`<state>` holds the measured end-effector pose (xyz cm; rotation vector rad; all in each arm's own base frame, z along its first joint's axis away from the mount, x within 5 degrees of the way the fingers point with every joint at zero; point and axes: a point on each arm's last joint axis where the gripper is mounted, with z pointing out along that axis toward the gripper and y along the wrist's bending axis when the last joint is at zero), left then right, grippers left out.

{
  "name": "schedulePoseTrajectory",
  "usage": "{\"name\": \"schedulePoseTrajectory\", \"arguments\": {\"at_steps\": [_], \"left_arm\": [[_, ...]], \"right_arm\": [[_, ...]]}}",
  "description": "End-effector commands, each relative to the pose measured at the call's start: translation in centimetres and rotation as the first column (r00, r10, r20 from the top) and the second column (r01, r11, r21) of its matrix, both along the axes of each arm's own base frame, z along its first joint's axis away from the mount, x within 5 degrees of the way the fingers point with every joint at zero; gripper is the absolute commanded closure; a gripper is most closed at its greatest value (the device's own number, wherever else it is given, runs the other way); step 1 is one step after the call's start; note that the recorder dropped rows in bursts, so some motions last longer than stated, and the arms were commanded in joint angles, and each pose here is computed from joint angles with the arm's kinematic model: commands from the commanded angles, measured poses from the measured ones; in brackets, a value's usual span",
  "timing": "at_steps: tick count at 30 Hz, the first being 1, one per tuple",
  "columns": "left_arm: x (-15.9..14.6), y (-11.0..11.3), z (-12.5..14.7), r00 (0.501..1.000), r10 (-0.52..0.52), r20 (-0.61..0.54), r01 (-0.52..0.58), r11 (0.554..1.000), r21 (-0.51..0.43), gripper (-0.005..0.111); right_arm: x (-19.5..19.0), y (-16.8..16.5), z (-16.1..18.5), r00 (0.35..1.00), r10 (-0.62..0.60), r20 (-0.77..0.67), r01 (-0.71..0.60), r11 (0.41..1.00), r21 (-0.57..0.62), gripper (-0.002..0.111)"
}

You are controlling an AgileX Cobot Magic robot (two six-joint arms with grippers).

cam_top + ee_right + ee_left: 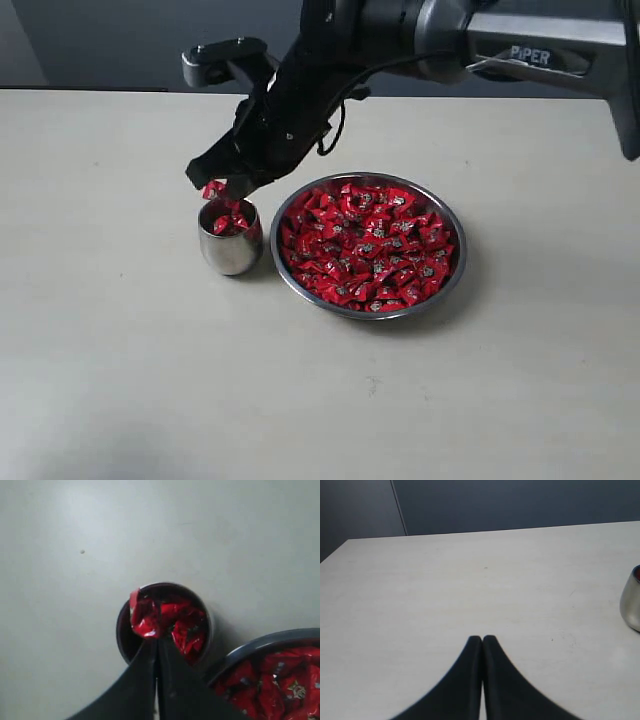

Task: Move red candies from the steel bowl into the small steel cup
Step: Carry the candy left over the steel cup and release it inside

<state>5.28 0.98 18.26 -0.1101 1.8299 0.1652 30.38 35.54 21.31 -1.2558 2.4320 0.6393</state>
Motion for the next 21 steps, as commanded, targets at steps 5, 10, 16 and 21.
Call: {"name": "schedulePoseTrajectory", "arguments": {"at_steps": [5,10,16,21], "left_arm": [[0.0,0.0,0.0,1.000,0.002,0.012,-0.002,1.000,0.002,0.106],[0.0,0.0,0.0,1.000,0.002,0.012,-0.002,1.000,0.002,0.106],[0.0,0.0,0.0,1.000,0.002,0.012,-0.002,1.000,0.002,0.106],[0.0,0.0,0.0,1.000,0.002,0.012,-0.002,1.000,0.002,0.106]], "right_arm": [[0.2,0.4,-1.9,1.000,0.009,-0.009,-0.009,0.999,-0.036,0.109],[0.4,0.5,-2.4,1.000,0.006,-0.006,-0.006,0.999,-0.041,0.109],[0.4,0.5,-3.0,1.000,0.007,-0.012,-0.008,0.998,-0.055,0.109],[-0.2,1.0,-3.1,0.999,0.030,-0.015,-0.031,0.998,-0.062,0.109]]}}
